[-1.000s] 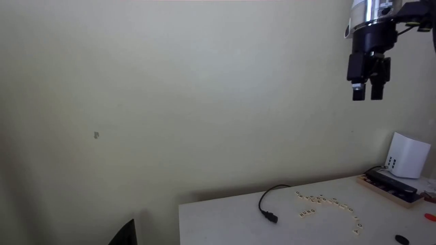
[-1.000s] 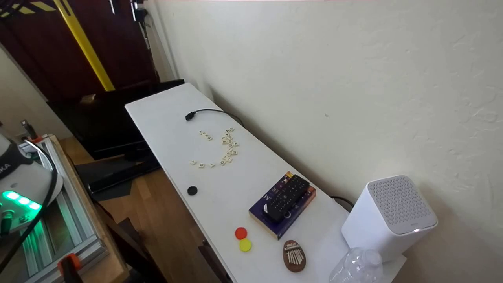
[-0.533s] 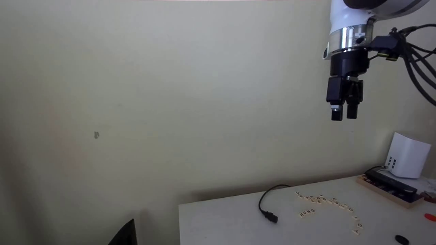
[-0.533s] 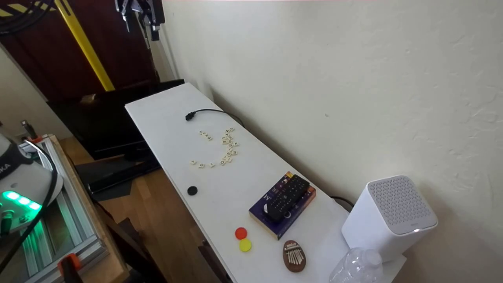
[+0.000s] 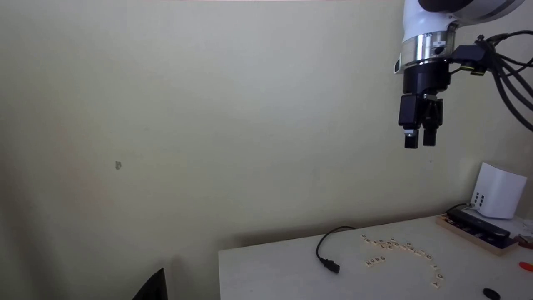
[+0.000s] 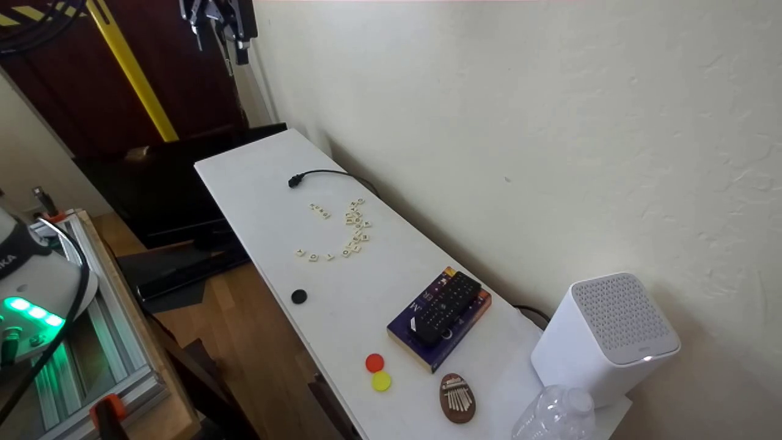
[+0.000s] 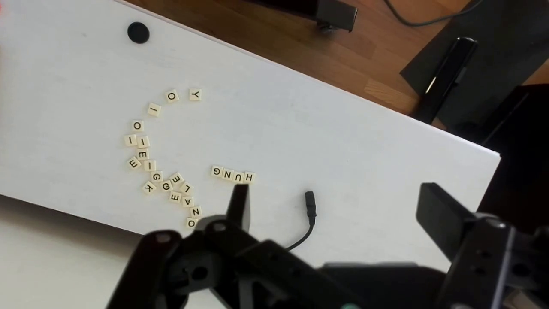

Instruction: Replace the first tile in the word with a new one

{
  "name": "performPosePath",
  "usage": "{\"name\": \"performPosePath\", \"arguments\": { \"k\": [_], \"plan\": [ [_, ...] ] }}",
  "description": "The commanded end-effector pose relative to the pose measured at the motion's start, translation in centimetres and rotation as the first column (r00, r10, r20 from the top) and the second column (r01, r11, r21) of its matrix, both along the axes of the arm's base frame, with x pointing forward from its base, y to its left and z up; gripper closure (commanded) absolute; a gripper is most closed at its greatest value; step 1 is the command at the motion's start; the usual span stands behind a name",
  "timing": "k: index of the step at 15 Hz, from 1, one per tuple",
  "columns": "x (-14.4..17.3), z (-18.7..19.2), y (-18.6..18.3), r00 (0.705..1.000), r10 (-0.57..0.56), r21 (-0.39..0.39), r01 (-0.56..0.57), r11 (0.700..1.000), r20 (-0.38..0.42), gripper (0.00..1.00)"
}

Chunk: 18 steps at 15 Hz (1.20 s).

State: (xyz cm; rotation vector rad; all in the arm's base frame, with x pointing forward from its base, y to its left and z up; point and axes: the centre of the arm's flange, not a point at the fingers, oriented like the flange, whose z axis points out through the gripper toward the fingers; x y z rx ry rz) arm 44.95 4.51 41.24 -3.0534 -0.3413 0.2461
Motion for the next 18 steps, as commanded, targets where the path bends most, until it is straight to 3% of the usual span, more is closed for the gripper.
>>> {"name": "performPosePath", "arguments": {
  "k": [1, 10, 18],
  "plan": [
    [0.7, -1.3, 1.1, 1.000, -0.024, -0.043, 0.023, 0.999, -0.007, 0.00],
    [0.8, -6.9, 4.2, 0.995, -0.026, -0.055, 0.031, 0.998, 0.099, 0.00],
    [1.0, -12.3, 4.1, 0.985, -0.060, 0.006, 0.060, 0.998, 0.160, 0.00]
  ]
}}
